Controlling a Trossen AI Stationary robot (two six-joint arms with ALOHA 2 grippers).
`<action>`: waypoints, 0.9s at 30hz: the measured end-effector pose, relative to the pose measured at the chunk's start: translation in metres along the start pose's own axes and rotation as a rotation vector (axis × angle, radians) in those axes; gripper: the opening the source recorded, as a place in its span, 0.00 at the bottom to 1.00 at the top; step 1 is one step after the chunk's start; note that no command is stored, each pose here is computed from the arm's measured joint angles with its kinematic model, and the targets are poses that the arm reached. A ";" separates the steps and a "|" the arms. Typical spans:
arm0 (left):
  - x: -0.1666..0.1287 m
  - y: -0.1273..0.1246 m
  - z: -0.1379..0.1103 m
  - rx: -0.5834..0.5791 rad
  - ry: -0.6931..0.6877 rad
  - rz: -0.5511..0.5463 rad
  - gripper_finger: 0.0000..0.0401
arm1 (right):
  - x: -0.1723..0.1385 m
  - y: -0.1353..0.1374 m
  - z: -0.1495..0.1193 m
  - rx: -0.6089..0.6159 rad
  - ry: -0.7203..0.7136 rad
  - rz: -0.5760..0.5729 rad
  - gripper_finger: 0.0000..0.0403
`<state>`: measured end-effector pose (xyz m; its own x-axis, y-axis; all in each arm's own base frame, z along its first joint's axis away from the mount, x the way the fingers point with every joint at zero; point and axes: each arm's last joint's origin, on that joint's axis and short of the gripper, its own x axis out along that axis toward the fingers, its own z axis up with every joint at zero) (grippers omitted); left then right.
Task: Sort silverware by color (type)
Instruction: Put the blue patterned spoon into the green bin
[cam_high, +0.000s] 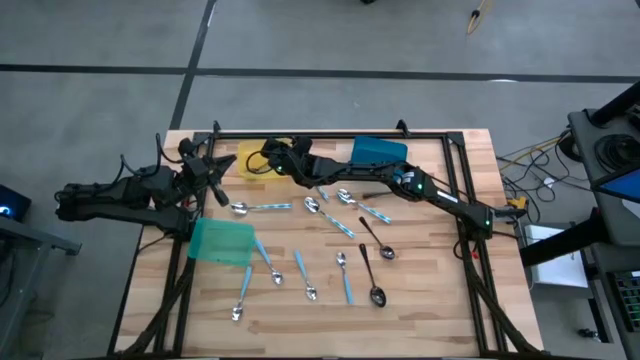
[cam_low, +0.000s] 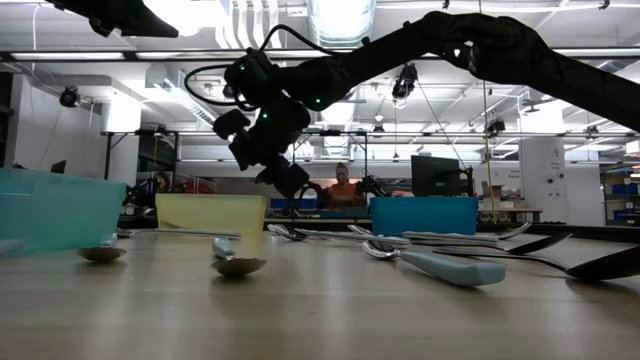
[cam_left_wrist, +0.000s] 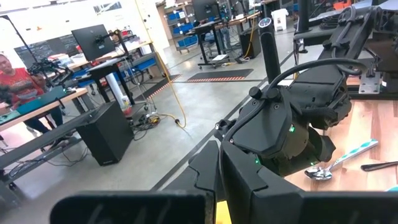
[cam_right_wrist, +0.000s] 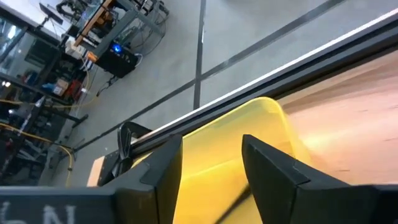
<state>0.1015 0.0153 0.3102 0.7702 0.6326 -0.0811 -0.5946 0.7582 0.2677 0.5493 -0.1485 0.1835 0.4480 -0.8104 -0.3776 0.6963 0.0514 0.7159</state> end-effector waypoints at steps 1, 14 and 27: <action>0.000 0.000 0.000 0.001 0.001 0.000 0.00 | -0.001 0.001 0.001 -0.021 0.002 0.002 0.40; 0.000 0.000 -0.001 -0.002 0.004 -0.001 0.00 | -0.073 0.050 0.062 -0.911 0.342 0.287 0.33; 0.003 -0.003 0.003 -0.087 -0.022 -0.041 0.00 | -0.219 0.016 0.061 -1.611 0.922 0.194 0.31</action>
<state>0.1065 0.0141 0.3124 0.7984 0.5981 -0.0694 -0.5797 0.7947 0.1798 0.4279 -0.0057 0.3136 0.3163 -0.2239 -0.9219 0.1512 0.9712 -0.1840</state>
